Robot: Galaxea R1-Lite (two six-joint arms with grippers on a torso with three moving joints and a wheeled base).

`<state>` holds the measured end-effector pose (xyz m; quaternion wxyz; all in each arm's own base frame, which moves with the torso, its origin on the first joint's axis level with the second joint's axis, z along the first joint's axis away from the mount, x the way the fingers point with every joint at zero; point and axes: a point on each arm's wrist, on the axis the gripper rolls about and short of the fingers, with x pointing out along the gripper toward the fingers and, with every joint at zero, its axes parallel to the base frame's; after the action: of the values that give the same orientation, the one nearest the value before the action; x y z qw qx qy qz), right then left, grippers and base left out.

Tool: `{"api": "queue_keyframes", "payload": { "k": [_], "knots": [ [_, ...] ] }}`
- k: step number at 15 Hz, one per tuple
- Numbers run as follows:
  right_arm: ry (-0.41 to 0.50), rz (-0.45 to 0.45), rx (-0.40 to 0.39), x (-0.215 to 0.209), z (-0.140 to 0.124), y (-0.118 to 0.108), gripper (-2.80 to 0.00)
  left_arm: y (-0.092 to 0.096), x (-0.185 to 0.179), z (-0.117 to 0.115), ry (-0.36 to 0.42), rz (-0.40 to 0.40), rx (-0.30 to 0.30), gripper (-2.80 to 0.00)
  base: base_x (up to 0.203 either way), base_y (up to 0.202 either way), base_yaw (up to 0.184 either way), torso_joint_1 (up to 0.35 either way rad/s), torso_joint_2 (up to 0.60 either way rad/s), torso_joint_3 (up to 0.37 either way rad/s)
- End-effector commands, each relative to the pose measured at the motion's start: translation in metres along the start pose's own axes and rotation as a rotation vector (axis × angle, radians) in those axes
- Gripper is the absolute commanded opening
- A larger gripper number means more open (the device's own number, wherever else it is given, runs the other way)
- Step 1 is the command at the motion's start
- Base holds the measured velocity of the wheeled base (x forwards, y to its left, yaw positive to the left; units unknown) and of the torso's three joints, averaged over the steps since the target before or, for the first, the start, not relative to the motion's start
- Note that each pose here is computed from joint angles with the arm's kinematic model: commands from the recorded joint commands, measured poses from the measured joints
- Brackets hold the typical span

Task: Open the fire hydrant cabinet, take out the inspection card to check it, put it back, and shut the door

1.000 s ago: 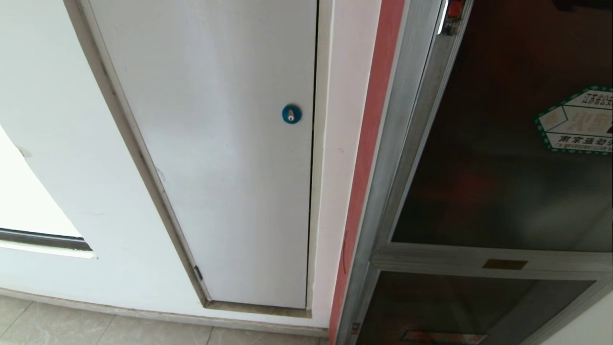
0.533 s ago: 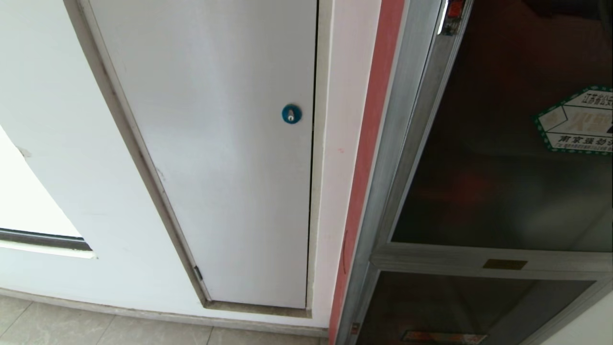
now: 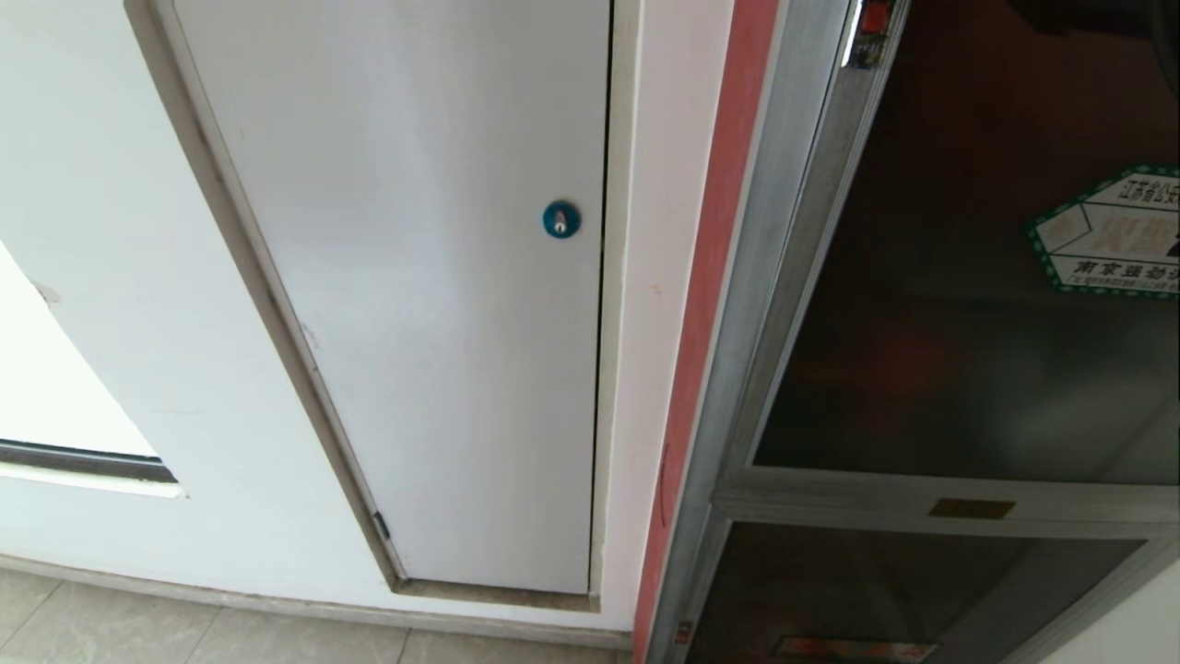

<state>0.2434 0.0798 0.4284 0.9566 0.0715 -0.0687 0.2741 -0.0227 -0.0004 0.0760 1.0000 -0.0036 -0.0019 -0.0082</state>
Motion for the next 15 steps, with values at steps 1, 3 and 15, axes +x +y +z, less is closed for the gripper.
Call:
{"api": "queue_keyframes", "payload": {
  "k": [1, 3, 15],
  "knots": [
    [0.013, -0.002, 0.004, 0.0025, -0.0033, -0.0012, -2.80, 0.0000, 0.0000, 0.0001, -0.001, 0.000, 0.000, -2.80, 0.000, 0.000, 0.000, 0.000, 0.00, 0.000],
    [0.021, -0.003, 0.008, 0.0036, -0.0056, -0.0018, -2.80, 0.0000, 0.0000, 0.0001, -0.001, 0.000, -0.002, -2.80, 0.000, 0.000, 0.000, 0.000, 0.00, 0.000],
    [0.038, -0.024, 0.011, 0.0035, -0.0107, -0.0080, -2.80, 0.0000, 0.0001, -0.0003, 0.001, 0.000, 0.000, -2.80, 0.000, 0.000, 0.000, 0.000, 0.00, 0.000]
  ]
}}
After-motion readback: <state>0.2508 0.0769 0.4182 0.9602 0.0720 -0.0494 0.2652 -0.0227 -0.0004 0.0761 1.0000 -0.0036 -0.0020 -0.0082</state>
